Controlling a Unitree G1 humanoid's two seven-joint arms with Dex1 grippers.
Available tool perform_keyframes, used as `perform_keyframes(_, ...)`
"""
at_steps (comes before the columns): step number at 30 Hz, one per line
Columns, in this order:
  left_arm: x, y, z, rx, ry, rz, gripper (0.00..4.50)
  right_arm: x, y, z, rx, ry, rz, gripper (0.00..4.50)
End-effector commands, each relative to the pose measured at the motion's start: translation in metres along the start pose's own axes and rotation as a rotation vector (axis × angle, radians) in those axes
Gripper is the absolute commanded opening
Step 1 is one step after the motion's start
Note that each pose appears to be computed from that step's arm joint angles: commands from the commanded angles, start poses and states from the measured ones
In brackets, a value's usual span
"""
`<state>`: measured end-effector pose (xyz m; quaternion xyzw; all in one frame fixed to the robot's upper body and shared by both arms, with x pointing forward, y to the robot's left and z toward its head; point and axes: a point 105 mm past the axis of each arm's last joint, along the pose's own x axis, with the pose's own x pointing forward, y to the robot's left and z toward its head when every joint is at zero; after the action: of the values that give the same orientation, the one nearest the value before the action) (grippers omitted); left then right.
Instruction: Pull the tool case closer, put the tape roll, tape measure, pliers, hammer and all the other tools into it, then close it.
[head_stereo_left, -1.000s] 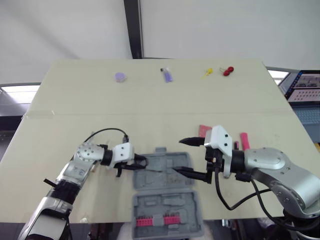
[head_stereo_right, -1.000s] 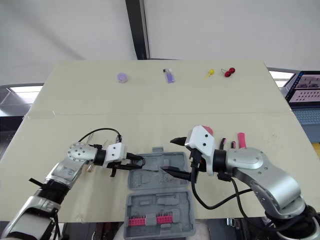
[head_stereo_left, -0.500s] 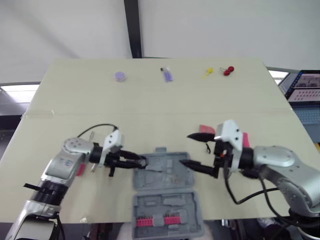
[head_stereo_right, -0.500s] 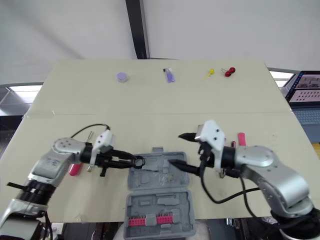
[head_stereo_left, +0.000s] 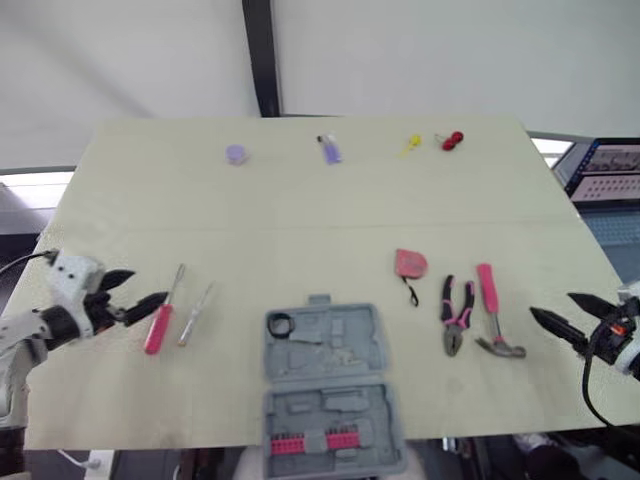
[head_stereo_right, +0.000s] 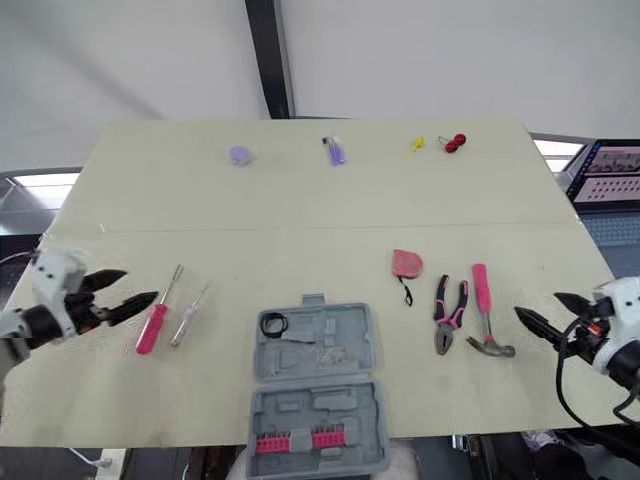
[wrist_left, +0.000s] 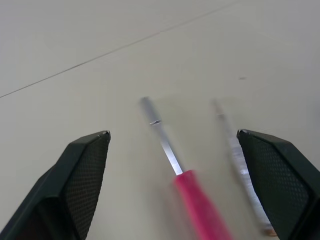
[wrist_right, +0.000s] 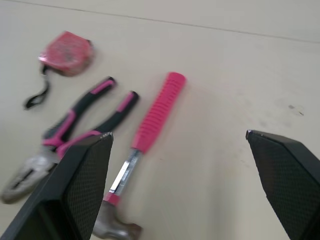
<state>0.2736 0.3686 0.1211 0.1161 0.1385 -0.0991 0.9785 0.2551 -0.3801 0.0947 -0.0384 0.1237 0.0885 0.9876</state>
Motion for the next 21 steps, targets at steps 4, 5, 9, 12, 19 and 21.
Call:
perform_keyframes(4,-0.032,0.045,-0.029,-0.036,-0.06,0.398,4.46,-0.002,-0.05,-0.013,0.02,-0.133,-0.319,4.5)
perform_keyframes(5,-0.035,0.047,-0.036,-0.046,-0.053,0.44,4.46,-0.001,-0.053,-0.014,0.021,-0.145,-0.348,4.5)
perform_keyframes(9,-0.038,0.049,-0.06,-0.081,-0.026,0.551,4.46,0.003,-0.058,-0.021,0.016,-0.171,-0.435,4.5)
perform_keyframes(12,-0.036,0.049,-0.067,-0.108,-0.021,0.593,4.46,0.004,-0.058,-0.022,0.016,-0.192,-0.456,4.5)
perform_keyframes(19,-0.021,0.036,-0.068,-0.118,-0.028,0.54,4.46,0.004,-0.053,-0.024,0.002,-0.198,-0.436,4.5)
perform_keyframes(21,-0.019,0.037,-0.064,-0.124,-0.037,0.527,4.46,0.004,-0.051,-0.023,0.002,-0.203,-0.423,4.5)
